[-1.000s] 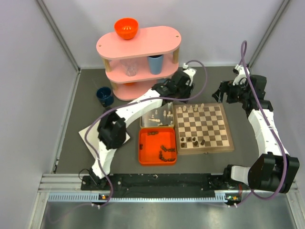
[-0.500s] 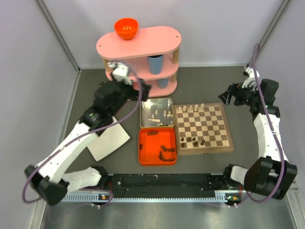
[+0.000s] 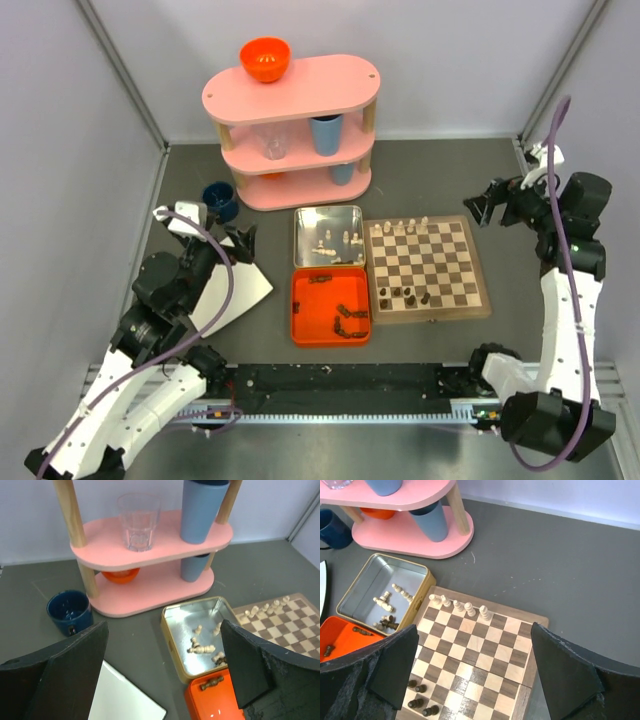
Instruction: Set up the chess pieces on the board
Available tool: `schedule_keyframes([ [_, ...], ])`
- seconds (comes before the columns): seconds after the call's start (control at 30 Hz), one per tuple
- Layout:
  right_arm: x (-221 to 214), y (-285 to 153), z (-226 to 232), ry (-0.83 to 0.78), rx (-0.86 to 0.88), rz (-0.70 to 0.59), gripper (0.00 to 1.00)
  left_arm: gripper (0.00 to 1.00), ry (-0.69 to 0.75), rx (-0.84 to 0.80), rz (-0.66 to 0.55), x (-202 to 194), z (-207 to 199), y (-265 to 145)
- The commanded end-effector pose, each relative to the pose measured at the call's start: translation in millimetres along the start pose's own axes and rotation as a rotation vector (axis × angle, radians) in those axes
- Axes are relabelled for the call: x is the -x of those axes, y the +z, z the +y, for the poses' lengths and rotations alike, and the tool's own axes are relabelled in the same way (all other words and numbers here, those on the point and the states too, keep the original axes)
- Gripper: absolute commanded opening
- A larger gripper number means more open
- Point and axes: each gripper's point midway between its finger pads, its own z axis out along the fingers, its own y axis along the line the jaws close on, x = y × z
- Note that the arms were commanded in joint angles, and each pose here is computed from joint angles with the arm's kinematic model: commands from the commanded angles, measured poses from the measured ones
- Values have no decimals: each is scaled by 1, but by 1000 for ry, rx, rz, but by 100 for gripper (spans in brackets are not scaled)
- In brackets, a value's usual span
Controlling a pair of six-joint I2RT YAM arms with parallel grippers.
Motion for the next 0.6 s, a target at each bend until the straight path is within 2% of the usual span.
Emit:
schedule_keyframes([
  [0.0, 29, -26, 23, -55, 15, -71, 94, 99, 27, 25, 51, -24, 9, -8],
  [0.1, 32, -35, 30, -49, 7, -90, 99, 99, 18, 11, 54, -28, 8, -14],
  [0.57, 41, -65, 25, 48, -187, -178, 99, 99, -27, -59, 66, -35, -2, -27],
])
